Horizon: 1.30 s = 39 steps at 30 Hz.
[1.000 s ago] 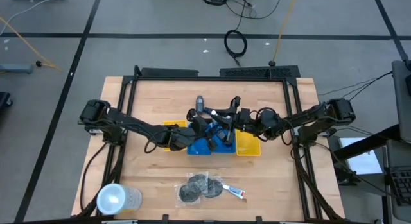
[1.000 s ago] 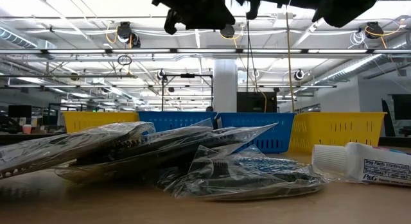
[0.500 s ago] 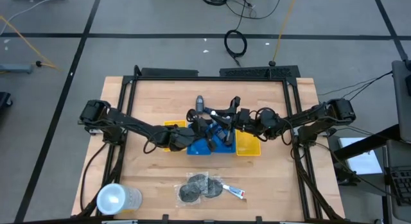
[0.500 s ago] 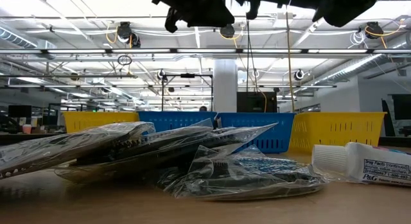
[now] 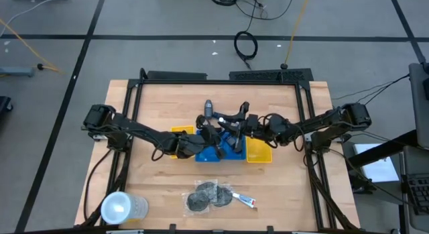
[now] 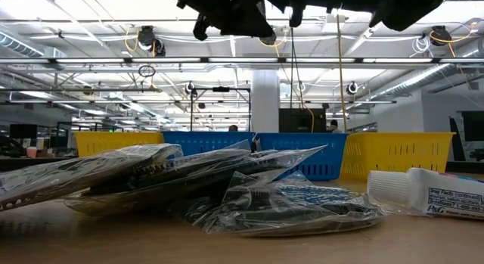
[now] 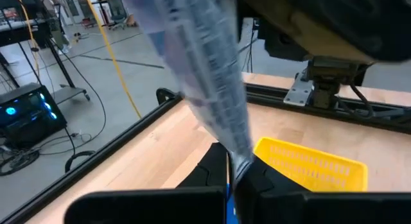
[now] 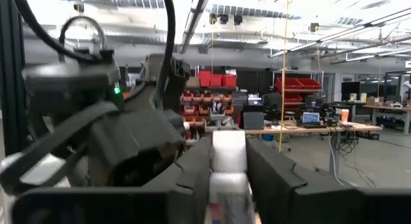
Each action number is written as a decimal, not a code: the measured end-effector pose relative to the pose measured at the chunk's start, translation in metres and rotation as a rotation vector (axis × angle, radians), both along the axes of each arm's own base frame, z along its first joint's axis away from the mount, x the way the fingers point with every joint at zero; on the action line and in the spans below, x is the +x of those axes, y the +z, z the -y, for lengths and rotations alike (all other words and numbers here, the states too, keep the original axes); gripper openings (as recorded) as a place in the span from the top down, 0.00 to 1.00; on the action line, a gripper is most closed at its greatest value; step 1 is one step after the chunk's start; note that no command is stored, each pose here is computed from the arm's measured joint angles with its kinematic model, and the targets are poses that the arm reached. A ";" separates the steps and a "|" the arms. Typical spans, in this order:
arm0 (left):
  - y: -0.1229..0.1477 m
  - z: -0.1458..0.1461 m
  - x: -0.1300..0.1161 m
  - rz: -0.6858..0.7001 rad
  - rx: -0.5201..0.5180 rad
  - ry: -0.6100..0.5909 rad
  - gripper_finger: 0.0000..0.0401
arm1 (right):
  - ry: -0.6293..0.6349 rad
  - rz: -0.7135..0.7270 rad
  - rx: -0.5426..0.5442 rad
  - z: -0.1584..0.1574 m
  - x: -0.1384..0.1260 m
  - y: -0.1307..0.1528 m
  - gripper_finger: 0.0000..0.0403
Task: Pick & Place Travel size toiletries
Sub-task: Put the white toothpaste into the left blue basket
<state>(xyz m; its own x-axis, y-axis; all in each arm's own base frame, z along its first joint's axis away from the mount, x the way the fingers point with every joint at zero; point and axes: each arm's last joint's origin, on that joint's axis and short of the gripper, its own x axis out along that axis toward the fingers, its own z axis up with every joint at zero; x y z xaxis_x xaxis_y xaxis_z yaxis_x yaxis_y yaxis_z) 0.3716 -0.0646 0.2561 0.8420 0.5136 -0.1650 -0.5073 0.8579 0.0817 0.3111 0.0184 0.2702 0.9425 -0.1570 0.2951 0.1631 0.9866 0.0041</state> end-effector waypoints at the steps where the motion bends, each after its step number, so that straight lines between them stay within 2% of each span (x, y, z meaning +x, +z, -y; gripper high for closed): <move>1: 0.001 0.000 -0.001 -0.002 -0.002 0.001 1.00 | 0.000 -0.008 -0.003 0.000 0.000 0.000 0.74; 5: 0.005 0.002 -0.009 -0.034 -0.001 0.053 1.00 | -0.005 -0.050 -0.026 0.000 0.000 -0.004 0.65; 10: 0.007 0.004 -0.023 -0.106 -0.033 0.087 1.00 | -0.007 -0.024 -0.025 0.000 -0.001 0.000 0.61; 15: -0.010 0.006 -0.033 -0.206 -0.133 0.127 1.00 | -0.008 -0.002 -0.024 0.000 -0.004 0.005 0.61; 19: -0.019 0.007 -0.040 -0.264 -0.259 0.123 1.00 | -0.015 -0.007 -0.046 0.001 -0.008 0.009 0.62; 26: -0.028 0.015 -0.048 -0.319 -0.404 0.102 1.00 | -0.021 -0.034 -0.069 0.002 -0.027 0.020 0.62; 32: -0.038 0.017 -0.052 -0.326 -0.477 0.104 1.00 | -0.019 -0.050 -0.068 0.004 -0.050 0.028 0.63; 39: -0.055 0.013 -0.058 -0.331 -0.559 0.115 1.00 | -0.011 -0.090 -0.048 0.006 -0.070 0.024 0.63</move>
<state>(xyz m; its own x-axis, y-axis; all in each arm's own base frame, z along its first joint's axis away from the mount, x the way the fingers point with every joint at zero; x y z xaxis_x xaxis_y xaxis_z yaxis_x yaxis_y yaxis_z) 0.3138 -0.0772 0.2010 0.6457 0.3592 -0.6738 -0.6230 0.7580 -0.1930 0.2408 0.0127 0.2940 0.9638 -0.1555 0.2168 0.1718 0.9834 -0.0585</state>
